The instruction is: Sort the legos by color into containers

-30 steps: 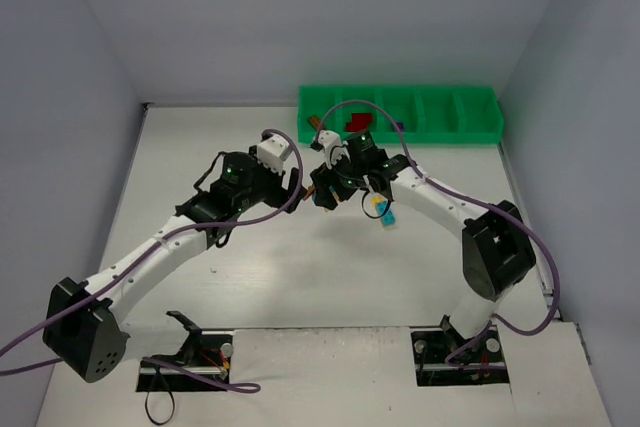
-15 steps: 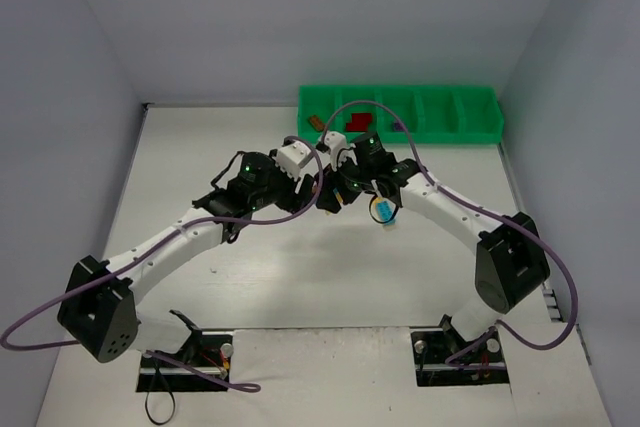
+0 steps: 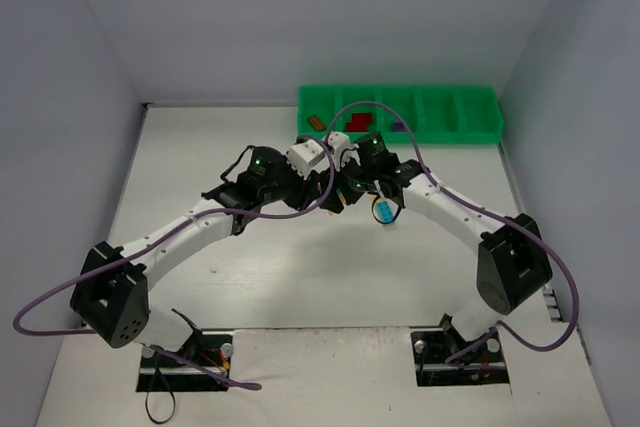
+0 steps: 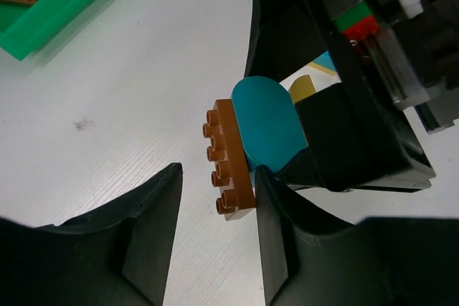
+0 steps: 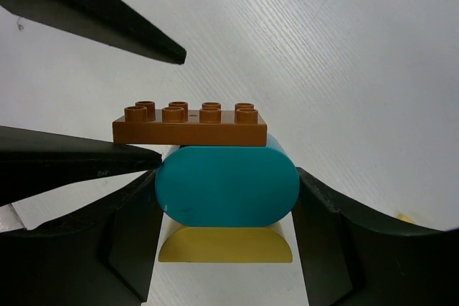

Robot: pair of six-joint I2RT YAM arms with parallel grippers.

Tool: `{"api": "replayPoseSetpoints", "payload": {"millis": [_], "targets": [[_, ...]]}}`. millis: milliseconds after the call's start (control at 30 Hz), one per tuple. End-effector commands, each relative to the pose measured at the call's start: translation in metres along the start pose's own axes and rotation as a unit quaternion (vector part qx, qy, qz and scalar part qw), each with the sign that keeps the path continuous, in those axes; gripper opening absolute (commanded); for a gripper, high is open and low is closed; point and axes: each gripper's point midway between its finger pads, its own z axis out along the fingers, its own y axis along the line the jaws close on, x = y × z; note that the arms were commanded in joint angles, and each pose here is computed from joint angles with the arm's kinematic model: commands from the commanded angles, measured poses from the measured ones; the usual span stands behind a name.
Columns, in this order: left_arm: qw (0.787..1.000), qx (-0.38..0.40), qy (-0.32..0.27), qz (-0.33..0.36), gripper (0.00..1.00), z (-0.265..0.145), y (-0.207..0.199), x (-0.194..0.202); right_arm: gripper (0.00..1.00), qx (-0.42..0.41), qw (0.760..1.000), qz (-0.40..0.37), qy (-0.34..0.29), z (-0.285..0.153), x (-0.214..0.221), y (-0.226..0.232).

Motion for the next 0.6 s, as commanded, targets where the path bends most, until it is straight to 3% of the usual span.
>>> {"api": "replayPoseSetpoints", "payload": {"millis": [0,167,267,567], "targets": [[0.998,0.006,-0.050,0.023,0.38,0.000,0.000,-0.038,0.00,-0.010,0.999,-0.016,-0.049,-0.017,-0.029,0.009],[0.999,-0.006,-0.040,0.021,0.17,0.003,0.004,-0.030,0.00,-0.008,0.999,-0.013,-0.050,-0.018,-0.029,0.007],[0.998,-0.039,-0.043,0.024,0.09,0.002,0.016,-0.027,0.00,-0.002,0.999,-0.008,-0.049,-0.020,-0.026,0.003],[0.991,-0.112,-0.078,0.011,0.04,0.003,0.059,-0.043,0.00,0.014,0.999,0.014,-0.044,-0.029,-0.011,0.000]]}}
